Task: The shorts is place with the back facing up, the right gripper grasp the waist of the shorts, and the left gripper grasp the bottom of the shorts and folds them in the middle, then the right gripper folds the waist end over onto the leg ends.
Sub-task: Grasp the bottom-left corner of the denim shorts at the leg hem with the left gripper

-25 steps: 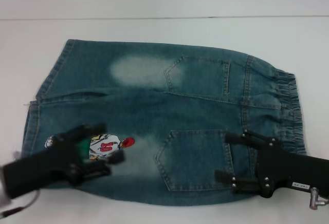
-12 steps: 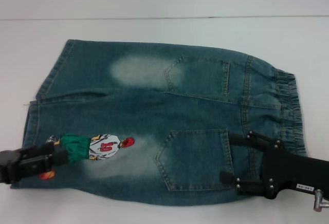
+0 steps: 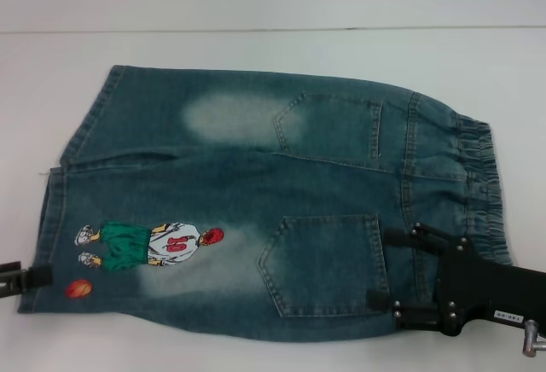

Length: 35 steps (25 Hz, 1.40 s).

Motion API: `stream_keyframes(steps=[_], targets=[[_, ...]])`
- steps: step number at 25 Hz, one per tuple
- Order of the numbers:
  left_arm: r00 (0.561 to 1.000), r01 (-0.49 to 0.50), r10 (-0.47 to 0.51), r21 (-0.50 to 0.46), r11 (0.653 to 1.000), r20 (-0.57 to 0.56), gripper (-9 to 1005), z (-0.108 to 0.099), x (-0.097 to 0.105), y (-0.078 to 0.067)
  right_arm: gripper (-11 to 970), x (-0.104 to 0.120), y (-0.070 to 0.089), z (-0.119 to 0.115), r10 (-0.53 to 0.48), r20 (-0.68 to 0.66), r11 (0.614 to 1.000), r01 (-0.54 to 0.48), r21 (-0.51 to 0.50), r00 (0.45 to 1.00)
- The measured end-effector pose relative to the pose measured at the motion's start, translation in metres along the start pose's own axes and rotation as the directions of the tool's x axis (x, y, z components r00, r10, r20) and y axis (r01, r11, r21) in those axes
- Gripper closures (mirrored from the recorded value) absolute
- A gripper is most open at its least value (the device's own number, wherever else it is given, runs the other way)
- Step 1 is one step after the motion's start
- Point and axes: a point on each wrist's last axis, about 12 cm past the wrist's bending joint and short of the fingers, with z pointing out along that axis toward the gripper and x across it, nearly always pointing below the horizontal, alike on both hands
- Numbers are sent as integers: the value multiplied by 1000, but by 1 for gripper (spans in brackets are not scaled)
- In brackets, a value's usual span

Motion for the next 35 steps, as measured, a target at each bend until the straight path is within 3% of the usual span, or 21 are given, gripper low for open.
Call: stream_keyframes(steps=[9, 35], targets=[[998, 49, -53, -88, 995, -43, 69, -4, -1, 9, 15, 1, 0, -1, 1, -2, 1000, -1, -1, 1000], [994, 57, -67, -114, 992, -83, 73, 1, -8, 10, 15, 1, 9, -9, -28, 31, 1000, 28, 3, 999]])
